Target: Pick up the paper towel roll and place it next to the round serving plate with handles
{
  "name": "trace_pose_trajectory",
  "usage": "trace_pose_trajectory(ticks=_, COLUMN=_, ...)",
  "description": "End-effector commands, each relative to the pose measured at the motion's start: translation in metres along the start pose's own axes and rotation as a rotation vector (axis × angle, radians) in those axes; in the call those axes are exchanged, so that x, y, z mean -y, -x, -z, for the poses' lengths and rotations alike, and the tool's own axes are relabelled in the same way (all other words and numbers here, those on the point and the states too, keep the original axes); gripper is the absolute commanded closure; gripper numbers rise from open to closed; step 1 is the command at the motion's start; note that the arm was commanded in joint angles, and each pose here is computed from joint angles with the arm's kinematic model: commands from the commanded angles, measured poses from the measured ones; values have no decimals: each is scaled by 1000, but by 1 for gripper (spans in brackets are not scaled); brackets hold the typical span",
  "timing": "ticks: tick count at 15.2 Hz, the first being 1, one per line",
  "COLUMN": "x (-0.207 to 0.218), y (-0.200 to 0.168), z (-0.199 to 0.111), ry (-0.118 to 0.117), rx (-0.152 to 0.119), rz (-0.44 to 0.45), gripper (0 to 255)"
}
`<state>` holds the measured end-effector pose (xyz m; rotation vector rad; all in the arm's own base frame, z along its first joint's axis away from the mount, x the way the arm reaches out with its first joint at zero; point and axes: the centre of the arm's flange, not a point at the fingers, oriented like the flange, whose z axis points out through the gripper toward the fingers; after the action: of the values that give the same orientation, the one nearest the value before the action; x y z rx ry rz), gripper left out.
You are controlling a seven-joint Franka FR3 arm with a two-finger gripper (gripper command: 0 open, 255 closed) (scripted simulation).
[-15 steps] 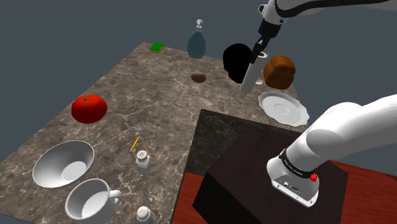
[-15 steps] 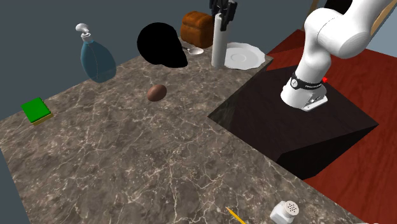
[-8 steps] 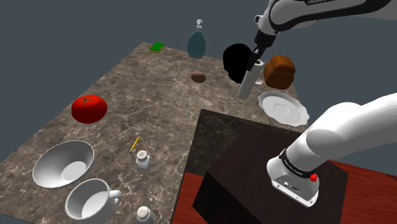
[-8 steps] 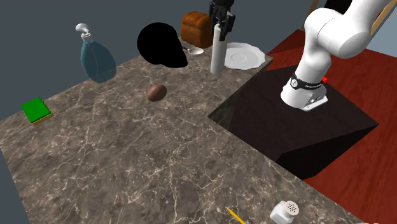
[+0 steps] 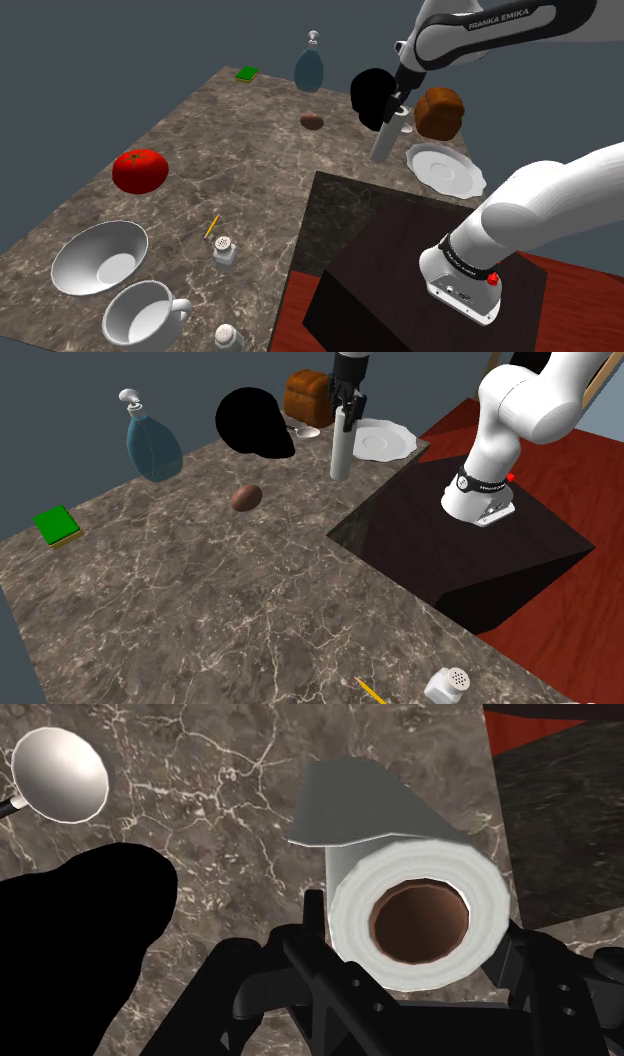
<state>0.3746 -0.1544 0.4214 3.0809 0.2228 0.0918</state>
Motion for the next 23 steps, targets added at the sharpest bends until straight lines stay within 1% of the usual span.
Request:
trace_pose_trajectory(ticks=1, x=0, y=1, z=-5, ry=0, rx=-1, rz=0, gripper=255)
trace_pose_trajectory(ticks=8, x=0, y=1, z=-5, ry=0, rx=-1, rz=0, gripper=255)
trace_pose_trajectory(ticks=9, x=0, y=1, z=-5, ry=0, rx=-1, rz=0, gripper=0)
trace_pose_trajectory(ticks=14, x=0, y=1, z=-5, ry=0, rx=-1, rz=0, gripper=0)
trace_pose_trajectory(ticks=18, x=0, y=1, z=45, ry=0, rx=-1, rz=0, gripper=0)
trace_pose_trajectory(ticks=23, x=0, y=1, z=45, ry=0, rx=-1, rz=0, gripper=0)
